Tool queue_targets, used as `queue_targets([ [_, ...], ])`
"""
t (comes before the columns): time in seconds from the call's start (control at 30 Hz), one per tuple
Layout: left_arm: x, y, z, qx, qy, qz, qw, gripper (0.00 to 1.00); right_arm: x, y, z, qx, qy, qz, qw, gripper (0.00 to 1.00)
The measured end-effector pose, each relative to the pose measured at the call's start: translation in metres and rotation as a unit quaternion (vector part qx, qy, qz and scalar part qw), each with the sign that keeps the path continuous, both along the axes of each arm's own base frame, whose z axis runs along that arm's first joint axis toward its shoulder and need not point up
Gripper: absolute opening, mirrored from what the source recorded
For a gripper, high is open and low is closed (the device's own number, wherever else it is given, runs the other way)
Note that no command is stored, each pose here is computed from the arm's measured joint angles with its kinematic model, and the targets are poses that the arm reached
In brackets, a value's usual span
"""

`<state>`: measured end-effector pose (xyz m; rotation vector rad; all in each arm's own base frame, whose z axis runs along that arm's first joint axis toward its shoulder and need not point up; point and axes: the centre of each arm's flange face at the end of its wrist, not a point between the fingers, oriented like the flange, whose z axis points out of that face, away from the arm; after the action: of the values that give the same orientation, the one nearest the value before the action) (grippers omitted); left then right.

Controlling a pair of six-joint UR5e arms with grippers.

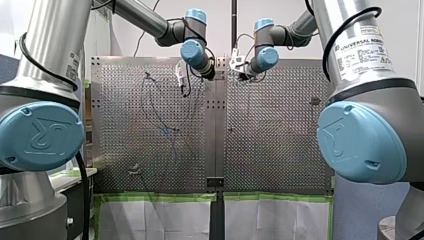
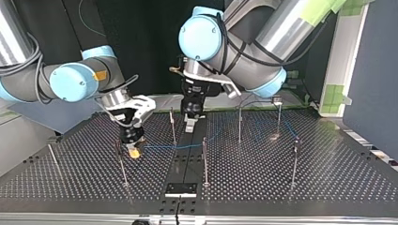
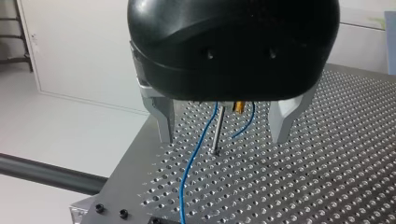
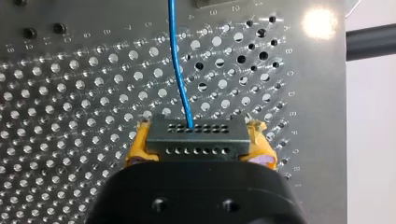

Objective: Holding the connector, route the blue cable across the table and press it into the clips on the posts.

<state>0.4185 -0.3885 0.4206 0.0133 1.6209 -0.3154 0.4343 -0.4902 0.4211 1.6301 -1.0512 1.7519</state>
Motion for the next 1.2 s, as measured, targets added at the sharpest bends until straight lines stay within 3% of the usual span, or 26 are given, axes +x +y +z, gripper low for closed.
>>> queue_targets([
  [0.33,0.023,-0.018,-0.008,0.013,0.013,0.005,0.9998,1.00,-0.002,-0.002,0.000,0.000,-0.001,-0.001,1.0000,0.00],
  [0.6,0.040,-0.019,0.020,-0.003,-0.013,0.027,0.9995,1.00,-0.002,-0.002,0.000,0.000,-0.001,0.000,1.0000,0.00],
  [0.73,0.049,-0.020,0.034,-0.010,-0.025,0.028,0.9992,1.00,-0.001,-0.002,0.000,0.001,-0.001,0.001,1.0000,0.00],
  [1.2,0.085,-0.045,0.018,0.004,-0.013,0.024,0.9996,1.00,-0.001,-0.002,0.000,0.001,-0.002,0.001,1.0000,0.00],
])
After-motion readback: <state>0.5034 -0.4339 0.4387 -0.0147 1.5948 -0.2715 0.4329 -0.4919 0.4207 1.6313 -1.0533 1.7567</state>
